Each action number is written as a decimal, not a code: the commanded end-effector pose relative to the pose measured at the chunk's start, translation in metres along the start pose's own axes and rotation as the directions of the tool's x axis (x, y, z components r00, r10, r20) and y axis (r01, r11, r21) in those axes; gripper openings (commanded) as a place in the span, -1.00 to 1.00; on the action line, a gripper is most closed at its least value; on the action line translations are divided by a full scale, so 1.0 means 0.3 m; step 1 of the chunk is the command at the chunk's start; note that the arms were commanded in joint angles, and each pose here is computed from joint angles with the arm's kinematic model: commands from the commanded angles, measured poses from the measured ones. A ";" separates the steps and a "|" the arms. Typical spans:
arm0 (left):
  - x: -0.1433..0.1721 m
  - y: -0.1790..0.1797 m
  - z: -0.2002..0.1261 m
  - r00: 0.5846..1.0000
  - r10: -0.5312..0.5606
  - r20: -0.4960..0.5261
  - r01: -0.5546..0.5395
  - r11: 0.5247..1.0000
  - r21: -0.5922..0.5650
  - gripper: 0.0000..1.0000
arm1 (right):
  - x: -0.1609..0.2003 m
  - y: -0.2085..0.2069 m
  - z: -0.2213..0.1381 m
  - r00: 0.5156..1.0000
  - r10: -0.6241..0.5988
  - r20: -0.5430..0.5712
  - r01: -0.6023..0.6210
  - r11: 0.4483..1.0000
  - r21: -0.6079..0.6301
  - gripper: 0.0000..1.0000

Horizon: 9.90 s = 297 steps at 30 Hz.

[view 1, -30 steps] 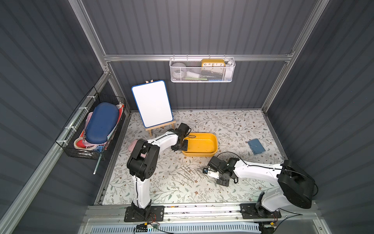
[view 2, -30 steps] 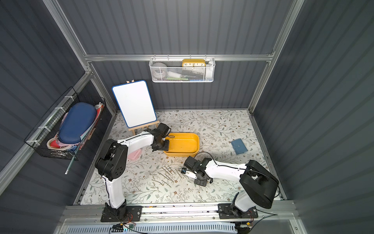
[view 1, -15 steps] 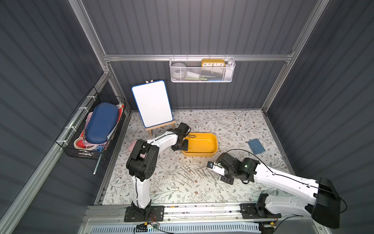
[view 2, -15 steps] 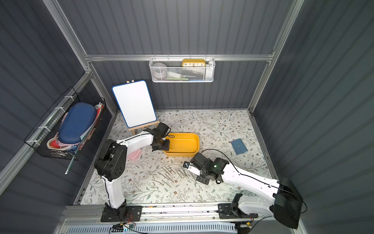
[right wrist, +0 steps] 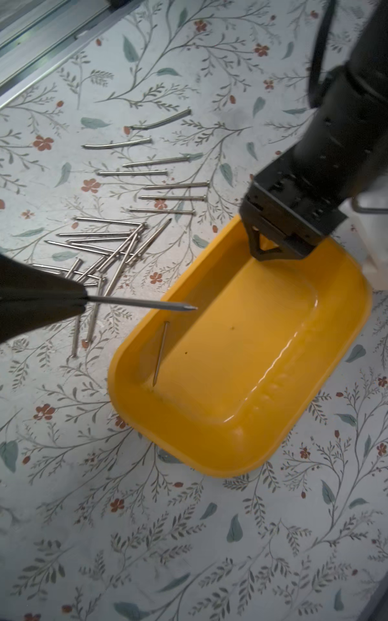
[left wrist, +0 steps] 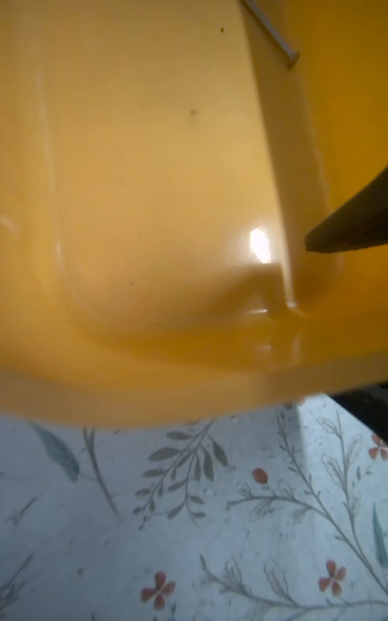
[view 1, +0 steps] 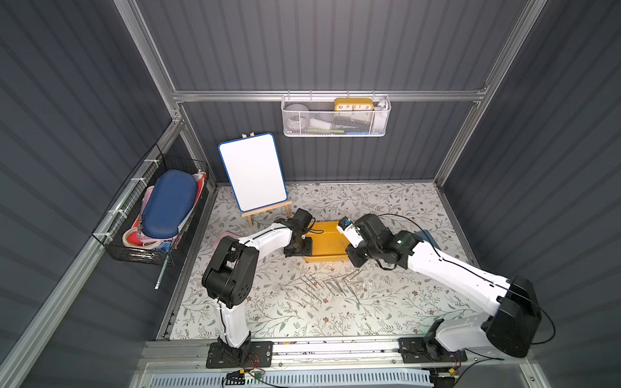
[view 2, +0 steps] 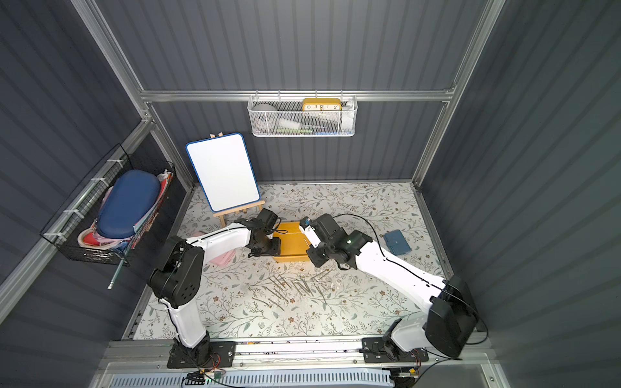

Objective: Put the nails on the desktop into the storage box
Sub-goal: Place the nail in the storage box, then pick up the nail from the center of the board, then place the nail in the storage box, then pick up the nail from the center of the board, then place the nail in the storage box.

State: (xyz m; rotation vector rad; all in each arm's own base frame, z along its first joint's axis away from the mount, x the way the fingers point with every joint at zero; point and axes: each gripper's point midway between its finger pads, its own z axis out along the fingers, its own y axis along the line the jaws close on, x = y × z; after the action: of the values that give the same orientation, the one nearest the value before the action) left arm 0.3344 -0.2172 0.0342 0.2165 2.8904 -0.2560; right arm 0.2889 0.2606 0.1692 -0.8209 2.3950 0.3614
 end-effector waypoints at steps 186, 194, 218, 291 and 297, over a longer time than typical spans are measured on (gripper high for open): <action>0.408 -0.074 -0.231 0.990 0.136 -0.021 -0.137 0.991 -0.007 0.61 | 0.106 -0.144 0.316 0.803 0.453 -0.388 -0.487 0.874 0.014 -1.00; 0.406 -0.072 -0.219 0.990 0.139 -0.026 -0.139 0.990 -0.005 0.61 | 0.138 -0.182 0.385 0.765 0.494 -0.414 -0.527 0.849 0.041 -1.00; 0.326 -0.054 -0.247 0.994 0.095 0.062 -0.095 0.995 0.010 0.67 | 0.300 -0.006 -0.027 0.925 0.298 -0.235 -0.334 0.933 -0.132 -0.27; 0.260 -0.013 -0.217 0.992 0.105 0.068 -0.106 0.994 0.001 0.68 | -0.072 -0.117 0.158 0.948 0.229 -0.221 -0.236 0.972 -0.007 -1.00; 0.257 -0.013 -0.229 0.992 0.104 0.076 -0.104 0.995 0.003 0.69 | -0.017 -0.185 0.342 0.885 0.386 -0.259 -0.392 0.920 0.032 -1.00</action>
State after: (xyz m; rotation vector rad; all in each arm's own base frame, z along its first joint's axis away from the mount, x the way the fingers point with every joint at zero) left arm 0.2451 -0.2021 0.0816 0.3390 2.7892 -0.2654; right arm 0.3697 0.2664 0.0992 -0.5591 2.7578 0.4203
